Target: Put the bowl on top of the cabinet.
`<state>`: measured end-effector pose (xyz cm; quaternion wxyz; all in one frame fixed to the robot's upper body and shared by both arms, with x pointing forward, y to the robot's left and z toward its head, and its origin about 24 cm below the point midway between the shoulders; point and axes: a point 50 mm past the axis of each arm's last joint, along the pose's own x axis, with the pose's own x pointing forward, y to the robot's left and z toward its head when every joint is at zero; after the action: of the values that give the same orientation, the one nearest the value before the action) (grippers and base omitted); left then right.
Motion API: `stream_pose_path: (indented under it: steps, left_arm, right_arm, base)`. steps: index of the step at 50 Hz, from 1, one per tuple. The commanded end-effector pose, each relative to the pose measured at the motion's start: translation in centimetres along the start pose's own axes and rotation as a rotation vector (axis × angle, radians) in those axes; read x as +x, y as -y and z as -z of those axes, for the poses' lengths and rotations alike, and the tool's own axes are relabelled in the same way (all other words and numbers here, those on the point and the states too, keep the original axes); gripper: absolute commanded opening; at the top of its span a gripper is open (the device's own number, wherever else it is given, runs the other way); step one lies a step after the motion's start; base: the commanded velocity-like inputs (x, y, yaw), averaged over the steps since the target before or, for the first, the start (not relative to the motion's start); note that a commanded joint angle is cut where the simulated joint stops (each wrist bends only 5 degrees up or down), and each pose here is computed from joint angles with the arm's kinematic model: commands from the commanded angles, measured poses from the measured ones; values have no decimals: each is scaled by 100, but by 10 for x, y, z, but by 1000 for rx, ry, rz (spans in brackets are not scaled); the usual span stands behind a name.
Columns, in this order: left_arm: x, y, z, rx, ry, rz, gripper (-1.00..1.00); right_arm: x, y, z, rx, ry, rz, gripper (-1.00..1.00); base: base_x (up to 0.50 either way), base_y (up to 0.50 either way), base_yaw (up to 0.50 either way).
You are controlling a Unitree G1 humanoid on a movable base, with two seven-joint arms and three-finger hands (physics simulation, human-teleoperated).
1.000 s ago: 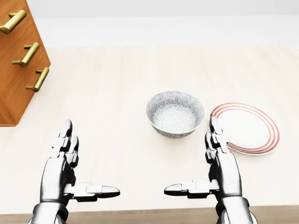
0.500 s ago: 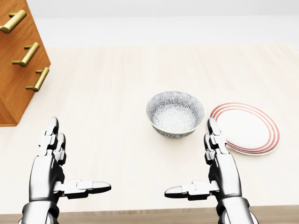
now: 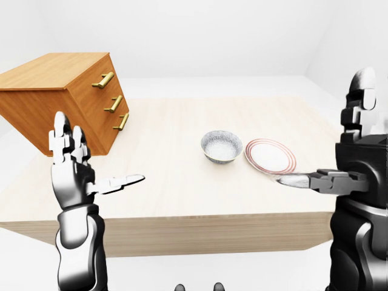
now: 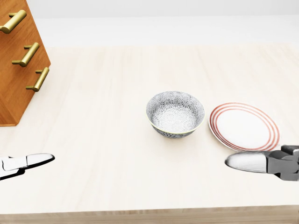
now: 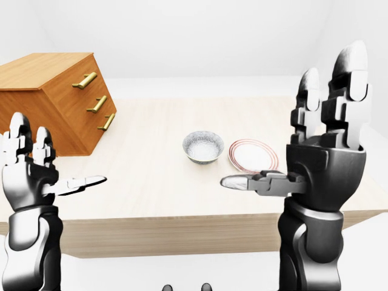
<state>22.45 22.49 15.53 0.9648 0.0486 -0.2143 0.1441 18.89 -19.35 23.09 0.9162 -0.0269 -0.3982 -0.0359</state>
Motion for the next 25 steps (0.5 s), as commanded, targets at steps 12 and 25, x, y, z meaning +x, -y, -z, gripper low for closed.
stream_pose_path:
  steps: [12,25]
  left_arm:
    - [0,-14,-27,7,119,-60,100]
    - [0,-14,-29,5,125,-61,100]
  right_arm:
    - [1,9,-62,119,194,12,100]
    - [1,7,-59,160,149,12,100]
  base:
    - [0,0,0]
    - [29,0,0]
